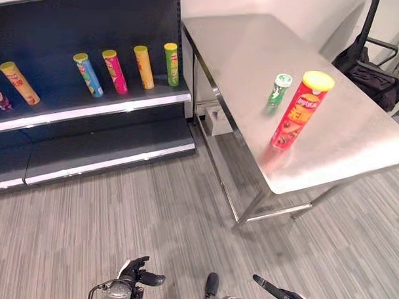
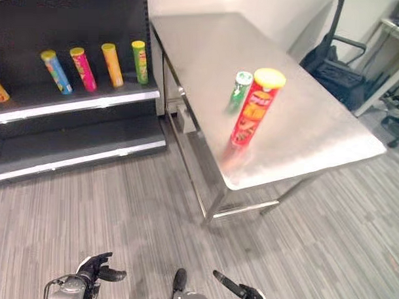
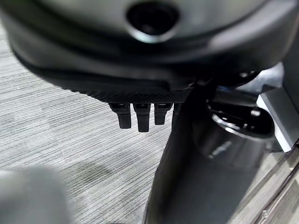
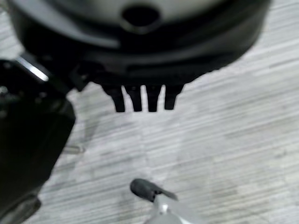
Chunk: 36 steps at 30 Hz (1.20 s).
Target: Put the goods on the table back onto the shelves and tidy them up.
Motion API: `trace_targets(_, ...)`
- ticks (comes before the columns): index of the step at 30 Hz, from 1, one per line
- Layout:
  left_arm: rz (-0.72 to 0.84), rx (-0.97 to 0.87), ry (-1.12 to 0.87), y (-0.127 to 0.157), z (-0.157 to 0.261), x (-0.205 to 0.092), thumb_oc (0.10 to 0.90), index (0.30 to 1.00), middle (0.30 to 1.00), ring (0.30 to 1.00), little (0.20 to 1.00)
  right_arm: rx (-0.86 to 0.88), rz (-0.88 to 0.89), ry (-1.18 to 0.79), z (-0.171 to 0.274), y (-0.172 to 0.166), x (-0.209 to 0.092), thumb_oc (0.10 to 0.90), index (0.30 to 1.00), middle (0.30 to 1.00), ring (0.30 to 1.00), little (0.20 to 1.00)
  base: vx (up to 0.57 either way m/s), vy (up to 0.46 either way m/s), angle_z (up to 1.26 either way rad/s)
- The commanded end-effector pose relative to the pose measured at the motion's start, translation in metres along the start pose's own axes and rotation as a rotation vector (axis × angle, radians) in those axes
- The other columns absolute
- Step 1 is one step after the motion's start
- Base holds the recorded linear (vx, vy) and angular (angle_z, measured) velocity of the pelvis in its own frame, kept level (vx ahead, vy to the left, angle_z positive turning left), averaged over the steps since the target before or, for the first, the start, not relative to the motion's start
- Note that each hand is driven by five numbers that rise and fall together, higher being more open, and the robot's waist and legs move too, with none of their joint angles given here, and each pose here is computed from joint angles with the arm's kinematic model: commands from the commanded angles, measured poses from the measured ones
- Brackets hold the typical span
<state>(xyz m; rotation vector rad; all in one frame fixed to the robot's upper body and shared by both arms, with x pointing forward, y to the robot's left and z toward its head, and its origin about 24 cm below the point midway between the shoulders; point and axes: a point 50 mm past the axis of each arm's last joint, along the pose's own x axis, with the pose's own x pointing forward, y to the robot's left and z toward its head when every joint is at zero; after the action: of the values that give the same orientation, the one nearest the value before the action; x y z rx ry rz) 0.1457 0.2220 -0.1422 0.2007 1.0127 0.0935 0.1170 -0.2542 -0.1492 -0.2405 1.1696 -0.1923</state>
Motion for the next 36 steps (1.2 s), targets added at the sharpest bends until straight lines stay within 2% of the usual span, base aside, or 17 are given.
trace_targets(1,0.036,0.022,-0.065,0.014,0.017,0.001,0.800,0.900,0.900,0.900,0.900,0.006,-0.080,0.028,-0.012,-0.023,-0.002,0.800,0.900,0.900,0.900,0.900,0.10,0.118,0.00)
trace_targets(7,0.034,0.024,-0.022,0.008,0.005,0.001,0.800,0.900,0.900,0.900,0.900,-0.023,-0.102,0.030,-0.012,-0.031,-0.002,0.800,0.900,0.900,0.900,0.900,0.21,0.314,-0.42)
trace_targets(13,0.089,0.042,-0.012,0.025,0.003,0.001,0.800,0.900,0.900,0.900,0.900,0.120,-0.154,0.020,-0.008,-0.039,-0.002,0.800,0.900,0.900,0.900,0.900,0.10,0.260,-0.61)
trace_targets(16,0.147,0.035,-0.032,0.047,0.007,-0.001,0.800,0.900,0.900,0.900,0.900,0.284,-0.276,-0.051,0.004,-0.076,-0.007,0.800,0.900,0.900,0.900,0.900,0.03,0.224,-0.46)
trace_targets(18,0.166,0.047,-0.034,0.057,0.004,-0.004,0.800,0.900,0.900,0.900,0.900,0.386,-0.406,-0.113,0.004,-0.117,-0.019,0.800,0.900,0.900,0.900,0.900,0.06,0.184,-0.48)
trace_targets(20,0.179,0.056,-0.031,0.060,0.002,-0.005,0.800,0.900,0.900,0.900,0.900,0.420,-0.573,-0.223,0.015,-0.167,-0.041,0.800,0.900,0.900,0.900,0.900,0.04,0.158,-0.32)
trace_targets(22,0.186,0.054,-0.028,0.061,-0.001,-0.007,0.800,0.900,0.900,0.900,0.900,0.402,-0.724,-0.395,0.045,-0.214,-0.073,0.800,0.900,0.900,0.900,0.900,0.02,0.098,-0.34)
trace_targets(25,0.180,0.063,-0.021,0.060,-0.005,-0.007,0.800,0.900,0.900,0.900,0.900,0.305,-0.824,-0.700,0.102,-0.258,-0.129,0.800,0.900,0.900,0.900,0.900,0.02,0.025,-0.38)
trace_targets(27,0.172,0.075,-0.001,0.059,-0.011,-0.008,0.800,0.900,0.900,0.900,0.900,0.250,-0.810,-0.922,0.138,-0.266,-0.166,0.800,0.900,0.900,0.900,0.900,0.08,-0.045,-0.22)
trace_targets(28,0.144,0.086,0.024,0.055,-0.021,-0.010,0.800,0.900,0.900,0.900,0.900,0.105,-0.721,-1.236,0.187,-0.258,-0.222,0.800,0.900,0.900,0.900,0.900,0.08,-0.069,-0.12)
trace_targets(29,0.144,0.087,0.023,0.055,-0.021,-0.010,0.800,0.900,0.900,0.900,0.900,0.106,-0.721,-1.236,0.187,-0.258,-0.222,0.800,0.900,0.900,0.900,0.900,0.07,-0.079,-0.09)
trace_targets(31,0.117,0.097,0.026,0.050,-0.024,-0.010,0.800,0.900,0.900,0.900,0.900,0.071,-0.646,-1.367,0.204,-0.250,-0.246,0.800,0.900,0.900,0.900,0.900,0.03,-0.046,0.00)
trace_targets(33,0.087,0.113,0.026,0.045,-0.027,-0.011,0.800,0.900,0.900,0.900,0.900,0.037,-0.525,-1.468,0.220,-0.238,-0.259,0.800,0.900,0.900,0.900,0.900,0.05,-0.056,0.09)
trace_targets(34,0.062,0.128,0.023,0.043,-0.030,-0.012,0.800,0.900,0.900,0.900,0.900,0.039,-0.395,-1.530,0.228,-0.229,-0.267,0.800,0.900,0.900,0.900,0.900,0.05,-0.066,0.11)
trace_targets(36,0.039,0.138,0.026,0.040,-0.032,-0.013,0.800,0.900,0.900,0.900,0.900,0.046,-0.279,-1.563,0.238,-0.221,-0.268,0.800,0.900,0.900,0.900,0.900,0.03,-0.056,0.10)
